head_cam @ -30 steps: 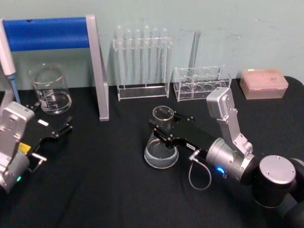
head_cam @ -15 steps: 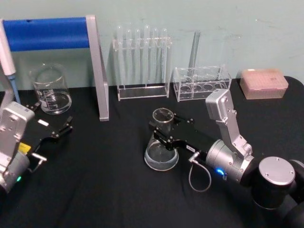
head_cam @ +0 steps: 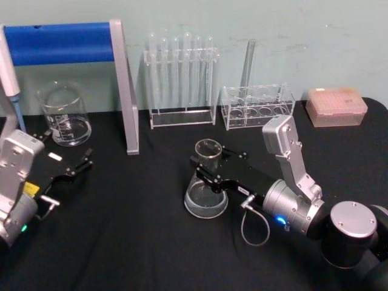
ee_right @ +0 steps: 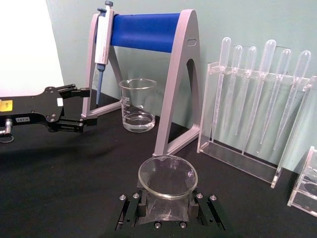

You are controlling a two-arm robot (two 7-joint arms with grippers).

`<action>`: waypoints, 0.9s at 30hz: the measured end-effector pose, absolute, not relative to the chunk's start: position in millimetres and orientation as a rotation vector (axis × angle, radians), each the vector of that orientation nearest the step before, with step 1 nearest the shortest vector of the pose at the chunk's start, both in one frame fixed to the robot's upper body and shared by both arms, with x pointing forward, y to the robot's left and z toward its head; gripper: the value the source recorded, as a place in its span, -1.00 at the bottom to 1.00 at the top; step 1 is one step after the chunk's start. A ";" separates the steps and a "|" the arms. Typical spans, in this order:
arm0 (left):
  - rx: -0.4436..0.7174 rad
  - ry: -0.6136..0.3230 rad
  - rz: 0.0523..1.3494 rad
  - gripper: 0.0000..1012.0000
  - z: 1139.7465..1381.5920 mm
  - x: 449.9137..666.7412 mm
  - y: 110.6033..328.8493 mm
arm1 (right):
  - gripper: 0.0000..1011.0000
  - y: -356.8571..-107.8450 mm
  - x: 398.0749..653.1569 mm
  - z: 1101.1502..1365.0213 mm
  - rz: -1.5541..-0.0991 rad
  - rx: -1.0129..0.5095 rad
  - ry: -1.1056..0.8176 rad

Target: Grasp the erlenmeyer flask with one hand, shake it three times, then place it back.

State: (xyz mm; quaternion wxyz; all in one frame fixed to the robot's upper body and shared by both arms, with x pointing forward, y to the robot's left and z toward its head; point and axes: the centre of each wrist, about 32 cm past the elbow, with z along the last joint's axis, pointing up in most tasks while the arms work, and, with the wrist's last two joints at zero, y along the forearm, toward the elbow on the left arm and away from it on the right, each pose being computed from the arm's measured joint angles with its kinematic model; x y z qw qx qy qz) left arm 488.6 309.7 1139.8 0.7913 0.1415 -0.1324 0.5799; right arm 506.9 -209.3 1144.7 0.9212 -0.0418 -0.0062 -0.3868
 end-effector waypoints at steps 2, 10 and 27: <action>0.304 -0.285 1.248 0.98 1139.8 488.6 309.7 | -0.11 -209.4 506.9 1144.7 -0.795 -0.086 -0.013; 0.304 -0.285 1.248 0.98 1139.8 488.6 309.7 | -0.11 -209.4 506.8 1144.6 -0.794 -0.088 -0.011; 0.304 -0.285 1.248 0.98 1139.8 488.6 309.7 | 0.90 -209.5 506.8 1144.3 -0.794 -0.091 -0.009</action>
